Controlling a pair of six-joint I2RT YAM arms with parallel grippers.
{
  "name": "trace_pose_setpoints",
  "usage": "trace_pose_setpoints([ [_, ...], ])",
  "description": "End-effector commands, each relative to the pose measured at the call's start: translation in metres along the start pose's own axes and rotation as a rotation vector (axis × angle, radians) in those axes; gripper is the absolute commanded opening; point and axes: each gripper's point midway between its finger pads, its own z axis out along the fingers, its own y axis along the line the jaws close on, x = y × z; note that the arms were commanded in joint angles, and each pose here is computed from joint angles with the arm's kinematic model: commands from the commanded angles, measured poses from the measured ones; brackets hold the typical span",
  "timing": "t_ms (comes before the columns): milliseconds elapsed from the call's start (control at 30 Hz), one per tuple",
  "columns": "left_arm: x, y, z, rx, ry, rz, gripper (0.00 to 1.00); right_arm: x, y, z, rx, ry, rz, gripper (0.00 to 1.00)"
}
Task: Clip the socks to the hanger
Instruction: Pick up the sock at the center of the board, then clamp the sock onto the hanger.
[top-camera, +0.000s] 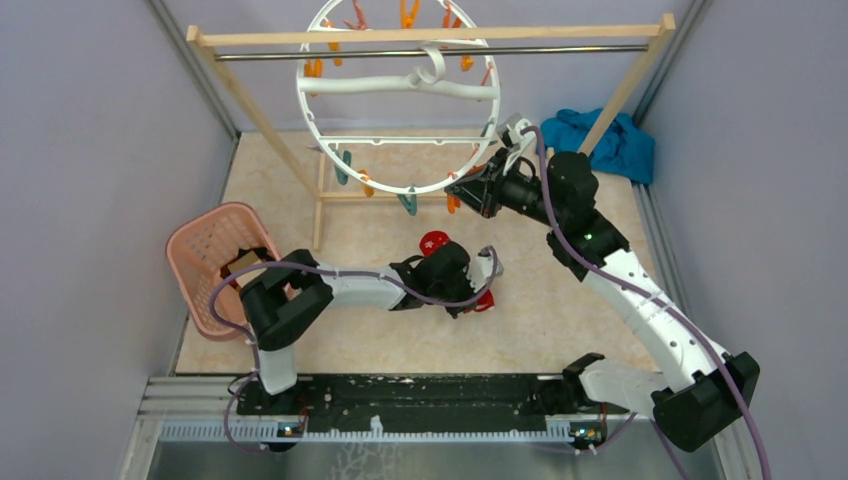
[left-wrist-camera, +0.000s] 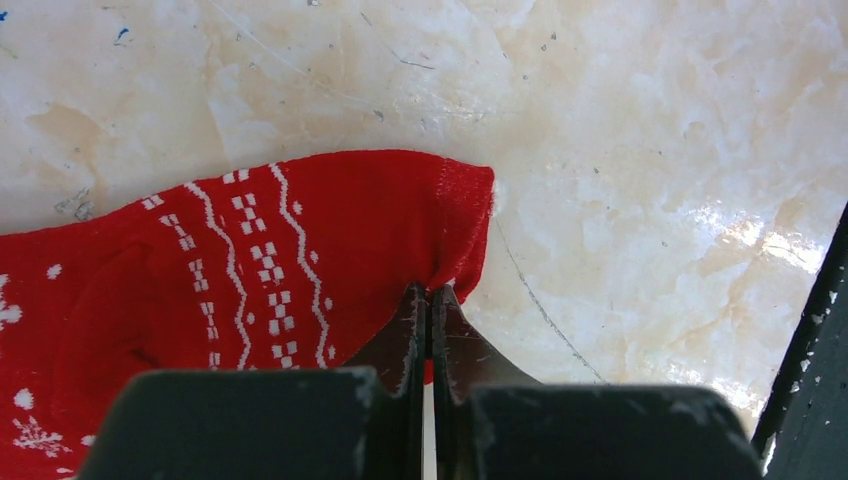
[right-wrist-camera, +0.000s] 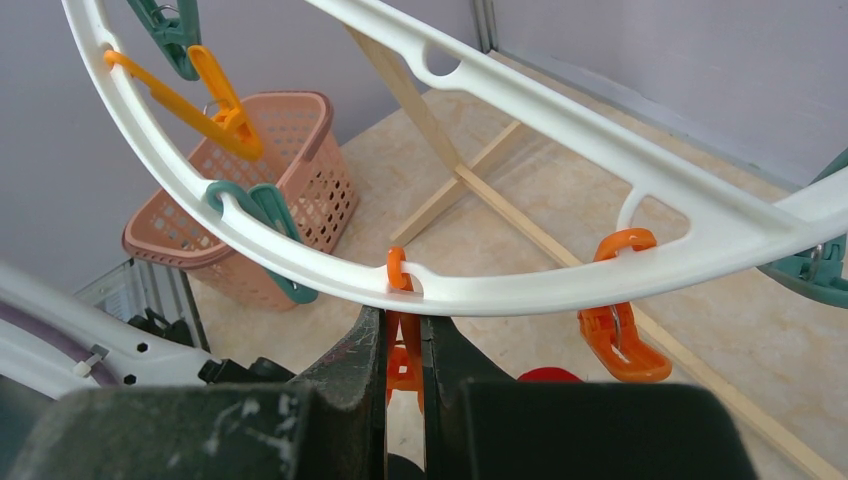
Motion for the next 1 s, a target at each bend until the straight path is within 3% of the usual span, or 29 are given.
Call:
trace_pose_setpoints([
  [0, 0.021, -0.007, -0.002, 0.036, 0.054, -0.04, 0.0, 0.017, -0.002, -0.005, 0.016, 0.069, 0.026, 0.0],
  [167, -0.029, -0.026, -0.049, 0.18, -0.115, -0.1, 0.0, 0.017, -0.001, -0.005, 0.012, 0.068, 0.026, 0.0],
  [400, -0.092, -0.039, -0.13, 0.219, -0.343, -0.085, 0.0, 0.015, 0.003, -0.005, -0.006, 0.063, 0.029, 0.0],
  [567, -0.114, -0.034, -0.185, 0.229, -0.472, -0.082, 0.0, 0.012, 0.009, -0.005, -0.041, 0.053, 0.027, 0.0],
  [867, -0.109, 0.012, -0.223, -0.006, -0.503, -0.198, 0.0, 0.009, 0.019, -0.004, -0.099, 0.044, 0.038, 0.0],
  [967, -0.115, 0.014, -0.223, -0.011, -0.477, -0.219, 0.0, 0.01, 0.02, -0.004, -0.102, 0.049, 0.039, 0.0],
])
